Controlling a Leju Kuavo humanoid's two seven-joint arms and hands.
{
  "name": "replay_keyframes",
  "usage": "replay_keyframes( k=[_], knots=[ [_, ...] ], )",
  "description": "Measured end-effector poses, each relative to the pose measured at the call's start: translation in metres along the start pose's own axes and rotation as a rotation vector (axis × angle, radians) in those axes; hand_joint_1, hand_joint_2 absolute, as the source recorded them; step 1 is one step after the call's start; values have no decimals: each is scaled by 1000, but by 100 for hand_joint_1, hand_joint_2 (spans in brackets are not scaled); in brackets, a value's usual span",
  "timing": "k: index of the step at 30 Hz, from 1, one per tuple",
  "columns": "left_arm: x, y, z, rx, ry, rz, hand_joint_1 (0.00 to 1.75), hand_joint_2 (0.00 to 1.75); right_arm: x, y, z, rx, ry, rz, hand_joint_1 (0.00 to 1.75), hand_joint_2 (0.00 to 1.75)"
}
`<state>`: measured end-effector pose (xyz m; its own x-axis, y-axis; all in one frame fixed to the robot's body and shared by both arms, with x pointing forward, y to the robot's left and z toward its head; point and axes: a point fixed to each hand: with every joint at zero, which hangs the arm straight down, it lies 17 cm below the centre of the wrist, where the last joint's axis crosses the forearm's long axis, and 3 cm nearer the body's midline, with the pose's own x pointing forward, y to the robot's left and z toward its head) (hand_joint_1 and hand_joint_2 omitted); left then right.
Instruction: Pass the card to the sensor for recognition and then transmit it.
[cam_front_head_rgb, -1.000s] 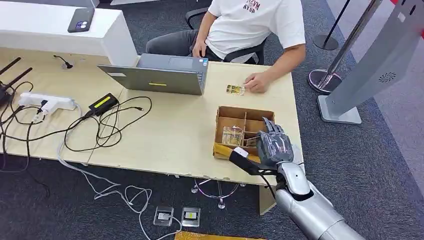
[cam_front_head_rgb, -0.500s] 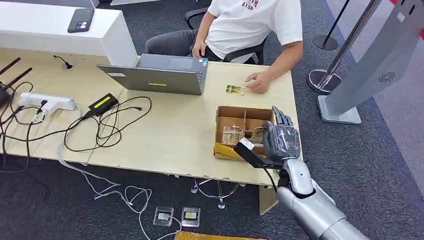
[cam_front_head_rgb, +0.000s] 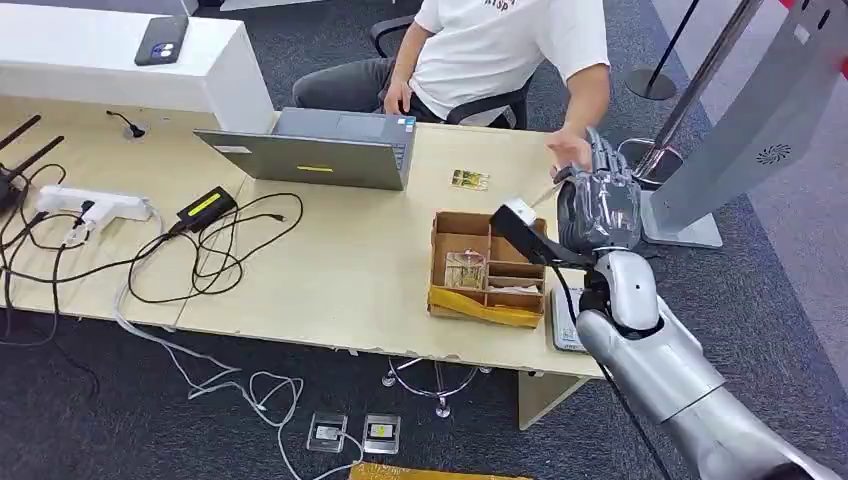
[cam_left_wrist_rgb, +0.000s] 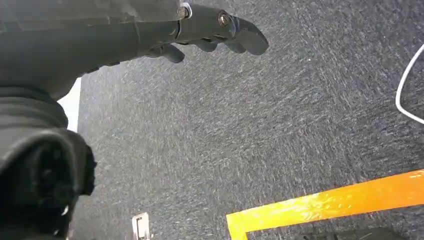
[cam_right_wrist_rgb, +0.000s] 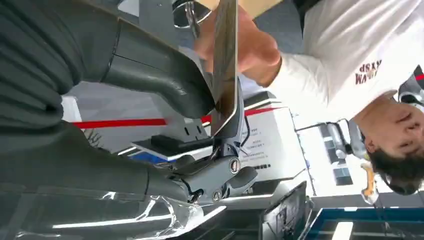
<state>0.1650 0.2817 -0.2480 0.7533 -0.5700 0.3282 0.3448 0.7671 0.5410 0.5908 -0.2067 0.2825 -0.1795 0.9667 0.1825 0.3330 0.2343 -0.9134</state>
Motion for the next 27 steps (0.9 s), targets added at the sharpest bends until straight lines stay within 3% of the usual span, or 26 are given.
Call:
replay_keyframes(
  k=[12, 23, 24, 26, 27],
  knots=[
    [19, 6, -6, -4, -39, -31, 0, 0, 32, -53, -60, -5, -51, 104, 175, 175],
    [23, 7, -7, -8, -48, -44, 0, 0, 53, -30, -79, 66, -53, 213, 168, 175],
    [23, 7, -7, -9, -48, -44, 0, 0, 51, -26, -78, 74, -49, 219, 159, 175],
    [22, 6, -7, -11, -47, -45, 0, 0, 49, -20, -77, 87, -45, 227, 24, 175],
    [21, 7, -7, -11, -47, -45, 0, 0, 47, -16, -76, 94, -41, 232, 0, 175]
  ],
)
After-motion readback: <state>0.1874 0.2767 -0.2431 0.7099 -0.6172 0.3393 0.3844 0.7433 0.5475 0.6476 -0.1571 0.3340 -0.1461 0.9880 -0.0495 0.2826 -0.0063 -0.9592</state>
